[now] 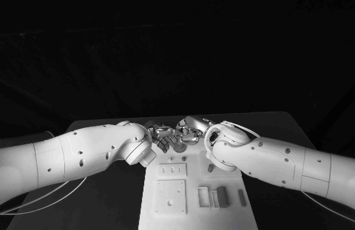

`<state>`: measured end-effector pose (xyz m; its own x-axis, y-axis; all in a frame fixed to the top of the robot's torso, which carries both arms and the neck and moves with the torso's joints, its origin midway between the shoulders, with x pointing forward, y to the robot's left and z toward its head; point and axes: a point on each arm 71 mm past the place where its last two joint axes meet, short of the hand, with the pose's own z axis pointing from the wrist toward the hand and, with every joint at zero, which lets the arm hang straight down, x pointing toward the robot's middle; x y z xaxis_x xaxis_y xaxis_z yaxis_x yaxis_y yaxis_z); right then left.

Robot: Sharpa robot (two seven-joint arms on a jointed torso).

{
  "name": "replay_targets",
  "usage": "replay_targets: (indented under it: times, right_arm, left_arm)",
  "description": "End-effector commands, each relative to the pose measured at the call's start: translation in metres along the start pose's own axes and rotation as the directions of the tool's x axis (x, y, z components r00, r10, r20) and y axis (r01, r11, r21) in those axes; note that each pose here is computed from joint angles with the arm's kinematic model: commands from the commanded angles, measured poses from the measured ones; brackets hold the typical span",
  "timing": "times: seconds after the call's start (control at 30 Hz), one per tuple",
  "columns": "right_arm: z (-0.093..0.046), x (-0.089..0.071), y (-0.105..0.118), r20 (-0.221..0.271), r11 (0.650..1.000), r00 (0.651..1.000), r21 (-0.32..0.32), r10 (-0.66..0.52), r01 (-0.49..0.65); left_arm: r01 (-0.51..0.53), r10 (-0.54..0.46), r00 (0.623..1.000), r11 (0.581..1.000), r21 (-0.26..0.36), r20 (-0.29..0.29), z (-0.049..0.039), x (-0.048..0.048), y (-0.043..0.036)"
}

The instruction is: Assemble the parts on the task board

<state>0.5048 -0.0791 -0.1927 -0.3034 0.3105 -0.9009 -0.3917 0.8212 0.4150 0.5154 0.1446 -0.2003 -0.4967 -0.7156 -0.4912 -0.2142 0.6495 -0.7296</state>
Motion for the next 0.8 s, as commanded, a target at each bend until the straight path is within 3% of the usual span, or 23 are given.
replay_targets:
  times: [0.03, 0.8]
  right_arm:
    - [-0.0011, 0.0042, 0.0072, -0.020, 0.999, 1.000, -0.030, -0.012, 0.011]
    - [0.0000, 0.0064, 0.0079, -0.041, 0.999, 0.999, -0.024, -0.024, 0.023]
  left_arm:
    - [-0.009, 0.009, 1.000, 1.000, 0.021, -0.009, -0.0004, 0.0026, -0.0046]
    - [-0.005, 0.005, 1.000, 1.000, 0.022, -0.003, -0.0017, 0.0044, -0.0057]
